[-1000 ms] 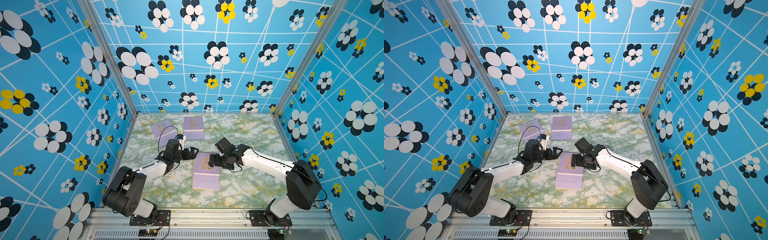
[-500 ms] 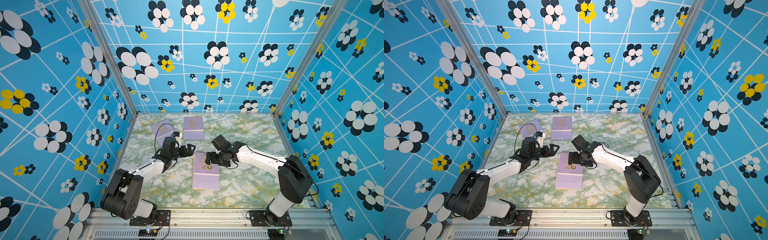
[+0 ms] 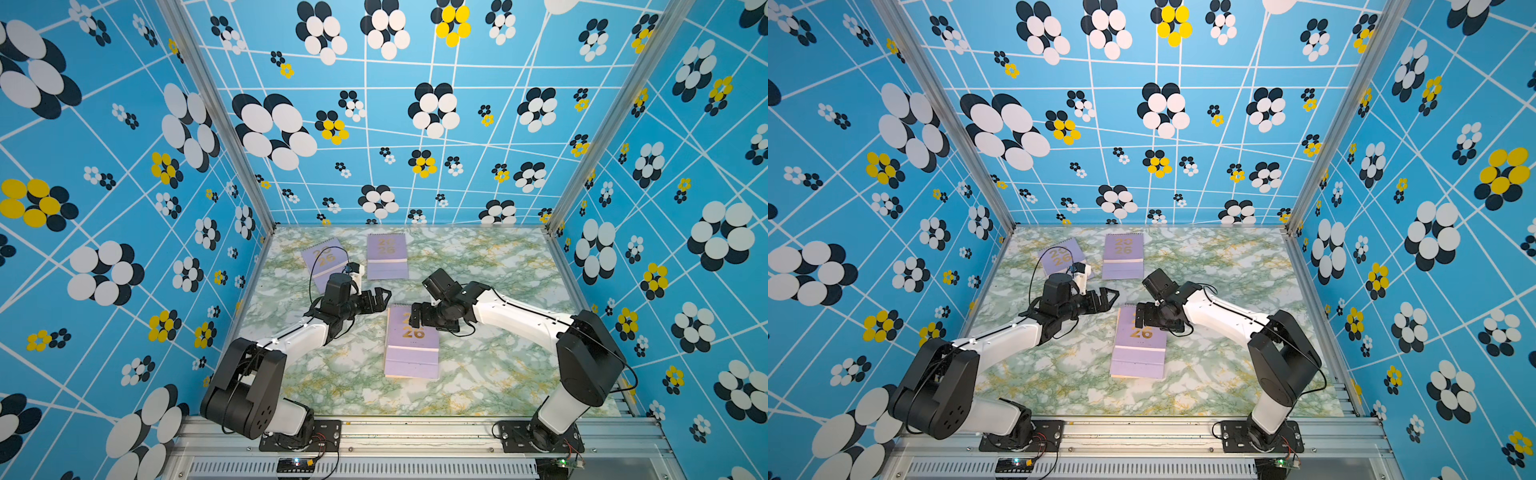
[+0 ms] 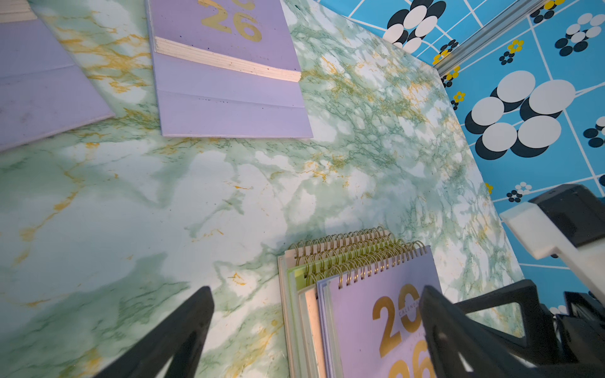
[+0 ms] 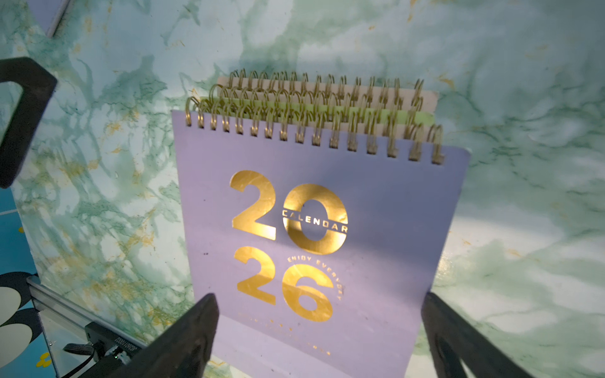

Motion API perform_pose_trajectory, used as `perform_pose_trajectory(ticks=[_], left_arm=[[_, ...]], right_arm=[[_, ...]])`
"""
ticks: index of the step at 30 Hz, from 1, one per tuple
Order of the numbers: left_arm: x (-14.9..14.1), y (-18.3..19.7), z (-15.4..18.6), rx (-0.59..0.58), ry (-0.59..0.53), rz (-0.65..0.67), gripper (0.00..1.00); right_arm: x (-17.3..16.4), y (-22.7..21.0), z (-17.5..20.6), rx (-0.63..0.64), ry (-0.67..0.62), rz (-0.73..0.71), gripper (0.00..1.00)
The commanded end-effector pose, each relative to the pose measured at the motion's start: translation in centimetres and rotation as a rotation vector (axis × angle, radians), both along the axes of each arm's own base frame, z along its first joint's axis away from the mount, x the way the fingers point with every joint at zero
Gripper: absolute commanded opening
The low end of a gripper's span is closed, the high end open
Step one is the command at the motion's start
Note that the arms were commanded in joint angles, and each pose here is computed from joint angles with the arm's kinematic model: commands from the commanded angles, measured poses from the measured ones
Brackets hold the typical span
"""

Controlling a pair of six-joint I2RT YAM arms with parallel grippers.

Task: Stack the calendars
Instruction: Adjust the calendars at the center of the board.

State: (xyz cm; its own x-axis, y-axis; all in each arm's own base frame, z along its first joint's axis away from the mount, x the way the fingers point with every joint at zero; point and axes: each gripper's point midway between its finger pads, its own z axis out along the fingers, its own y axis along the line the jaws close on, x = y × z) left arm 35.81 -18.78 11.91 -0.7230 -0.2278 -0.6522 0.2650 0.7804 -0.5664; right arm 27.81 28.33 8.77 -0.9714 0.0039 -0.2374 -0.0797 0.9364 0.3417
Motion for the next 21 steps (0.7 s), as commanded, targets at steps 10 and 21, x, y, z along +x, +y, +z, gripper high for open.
perform_pose_trajectory(ticks=[10, 21], left_arm=[[0.6, 0.0, 0.8, -0.004, -0.023, -0.01, 1.0], [0.6, 0.1, 1.0, -0.001, -0.026, -0.01, 0.99]], right_arm=[[0.5, -0.2, 0.2, -0.037, -0.02, -0.007, 0.99], [1.6, -1.3, -0.6, -0.065, -0.029, -0.027, 0.99]])
